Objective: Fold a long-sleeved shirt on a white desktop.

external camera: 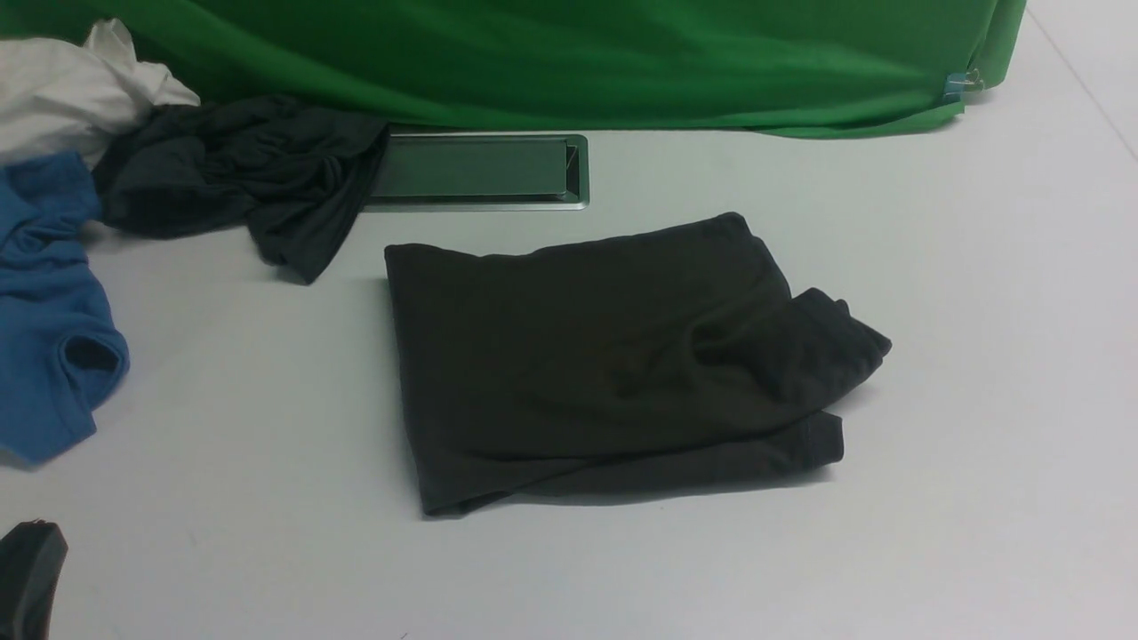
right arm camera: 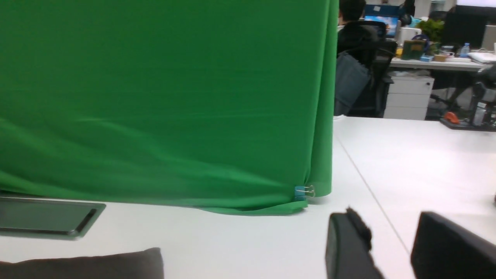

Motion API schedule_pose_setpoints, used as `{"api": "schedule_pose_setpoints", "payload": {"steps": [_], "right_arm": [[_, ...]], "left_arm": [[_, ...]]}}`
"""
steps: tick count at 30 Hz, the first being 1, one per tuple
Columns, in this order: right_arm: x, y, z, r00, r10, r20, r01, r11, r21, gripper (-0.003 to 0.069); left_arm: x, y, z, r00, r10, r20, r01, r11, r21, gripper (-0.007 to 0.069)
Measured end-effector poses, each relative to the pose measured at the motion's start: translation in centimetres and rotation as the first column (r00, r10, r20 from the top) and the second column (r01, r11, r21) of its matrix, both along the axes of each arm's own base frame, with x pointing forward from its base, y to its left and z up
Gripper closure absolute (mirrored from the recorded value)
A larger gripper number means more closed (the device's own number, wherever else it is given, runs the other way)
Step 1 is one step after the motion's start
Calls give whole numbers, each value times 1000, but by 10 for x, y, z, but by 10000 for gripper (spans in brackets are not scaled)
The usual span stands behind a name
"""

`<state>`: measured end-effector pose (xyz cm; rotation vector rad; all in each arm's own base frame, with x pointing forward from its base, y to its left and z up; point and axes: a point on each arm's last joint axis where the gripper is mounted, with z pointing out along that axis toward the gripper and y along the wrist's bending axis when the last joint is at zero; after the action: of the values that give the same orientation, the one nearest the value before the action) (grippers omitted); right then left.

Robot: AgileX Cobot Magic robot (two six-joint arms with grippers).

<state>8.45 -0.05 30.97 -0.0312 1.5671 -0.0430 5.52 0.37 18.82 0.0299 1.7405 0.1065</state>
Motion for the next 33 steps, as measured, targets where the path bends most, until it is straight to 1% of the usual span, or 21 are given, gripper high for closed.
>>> {"api": "schedule_pose_setpoints", "payload": {"steps": [5,24,26,28,29,33], "right_arm": [[0,-2,0,1000,-20,0,20,1000,0,420],[0,-3,0,1000,-31,-3,31,999,-10,420],[0,-4,0,999,-45,-5,45,999,20,420],[0,-5,-1,999,-43,-5,43,997,69,420],[0,-5,-1,998,-61,-5,62,993,104,420],[0,-6,-1,998,-67,-5,67,990,127,420]], "left_arm": [[0,0,0,1000,1,0,-1,1000,1,606],[0,0,0,1000,0,0,0,1000,5,606],[0,0,0,1000,0,0,0,1000,5,606],[0,0,0,1000,0,0,0,1000,5,606],[0,0,0,1000,0,0,0,1000,5,606],[0,0,0,1000,0,0,0,1000,5,606]]}}
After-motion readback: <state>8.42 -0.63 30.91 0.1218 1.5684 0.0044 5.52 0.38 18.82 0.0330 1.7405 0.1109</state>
